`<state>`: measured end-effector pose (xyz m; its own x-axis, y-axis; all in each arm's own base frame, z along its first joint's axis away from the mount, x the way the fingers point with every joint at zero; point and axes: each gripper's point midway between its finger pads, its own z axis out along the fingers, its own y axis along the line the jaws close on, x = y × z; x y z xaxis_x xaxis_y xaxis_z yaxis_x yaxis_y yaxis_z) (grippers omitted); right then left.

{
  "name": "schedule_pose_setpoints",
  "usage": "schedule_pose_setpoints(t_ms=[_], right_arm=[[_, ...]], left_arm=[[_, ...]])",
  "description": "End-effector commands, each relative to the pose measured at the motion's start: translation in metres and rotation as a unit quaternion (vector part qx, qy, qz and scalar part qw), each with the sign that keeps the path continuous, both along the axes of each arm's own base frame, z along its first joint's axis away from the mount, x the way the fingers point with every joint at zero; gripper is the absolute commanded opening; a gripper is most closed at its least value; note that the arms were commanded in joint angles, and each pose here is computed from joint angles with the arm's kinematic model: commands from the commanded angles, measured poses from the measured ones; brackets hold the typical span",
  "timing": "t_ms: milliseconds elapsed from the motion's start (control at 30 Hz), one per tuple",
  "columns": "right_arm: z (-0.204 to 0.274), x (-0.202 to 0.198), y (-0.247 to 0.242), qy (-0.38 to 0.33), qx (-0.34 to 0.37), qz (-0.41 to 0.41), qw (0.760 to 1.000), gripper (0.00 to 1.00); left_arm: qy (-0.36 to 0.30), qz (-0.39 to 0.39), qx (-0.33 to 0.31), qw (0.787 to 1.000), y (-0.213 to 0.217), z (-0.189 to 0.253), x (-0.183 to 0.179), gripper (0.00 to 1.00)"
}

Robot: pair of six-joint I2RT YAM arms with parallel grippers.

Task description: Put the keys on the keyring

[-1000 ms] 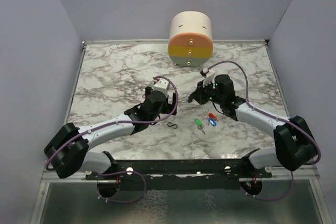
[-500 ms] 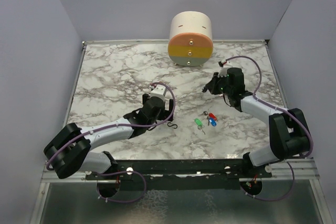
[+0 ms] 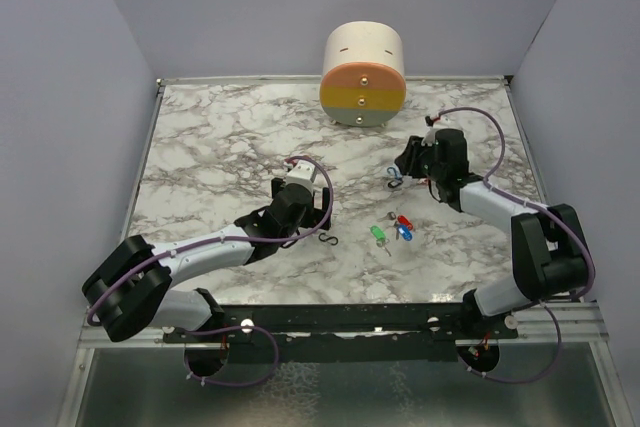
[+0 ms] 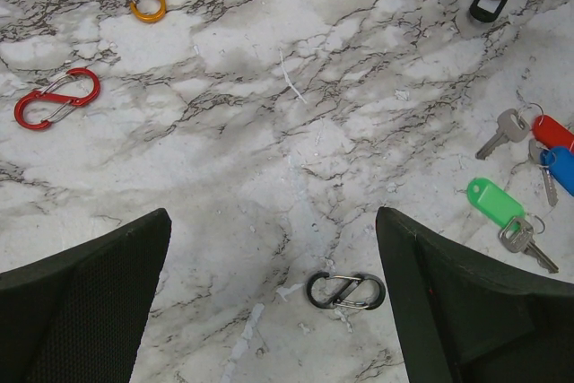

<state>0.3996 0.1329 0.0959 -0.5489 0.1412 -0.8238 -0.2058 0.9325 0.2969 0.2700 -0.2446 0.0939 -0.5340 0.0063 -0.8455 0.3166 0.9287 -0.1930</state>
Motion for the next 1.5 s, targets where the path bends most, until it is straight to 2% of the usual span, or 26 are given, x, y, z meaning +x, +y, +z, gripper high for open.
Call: schedule_pose_setpoints(t_ms=[0,167,333,567,967,1467], right_arm=[[0.027,0.003,-0.014,-0.041,-0.006,-0.03,0.999,0.41],[0.017,-0.024,-0.006,-0.011,0.007,-0.001,1.0,0.47],[-0.005,-0.059,-0.004,0.03,0.015,0.02,0.999,0.47],[-0.015,-0.083,0.004,0.076,0.036,0.043,0.996,0.44],[-0.051,-0.104,0.012,0.155,0.047,0.066,0.985,0.37],[-0.067,-0.113,0.01,0.184,0.041,0.065,0.98,0.37]], left_arm=[[-0.007,-0.004,-0.017,1.0,-0.005,0.007,0.0,0.99],[-0.007,-0.002,-0.019,1.0,-0.004,0.006,0.0,0.99],[-0.002,-0.002,-0.016,1.0,-0.004,0.001,-0.001,0.99],[0.008,-0.006,-0.015,1.0,-0.007,-0.006,-0.001,0.99],[0.011,-0.003,-0.009,1.0,-0.006,-0.009,-0.001,0.99],[0.004,0.002,-0.008,1.0,-0.004,0.0,0.0,0.99]])
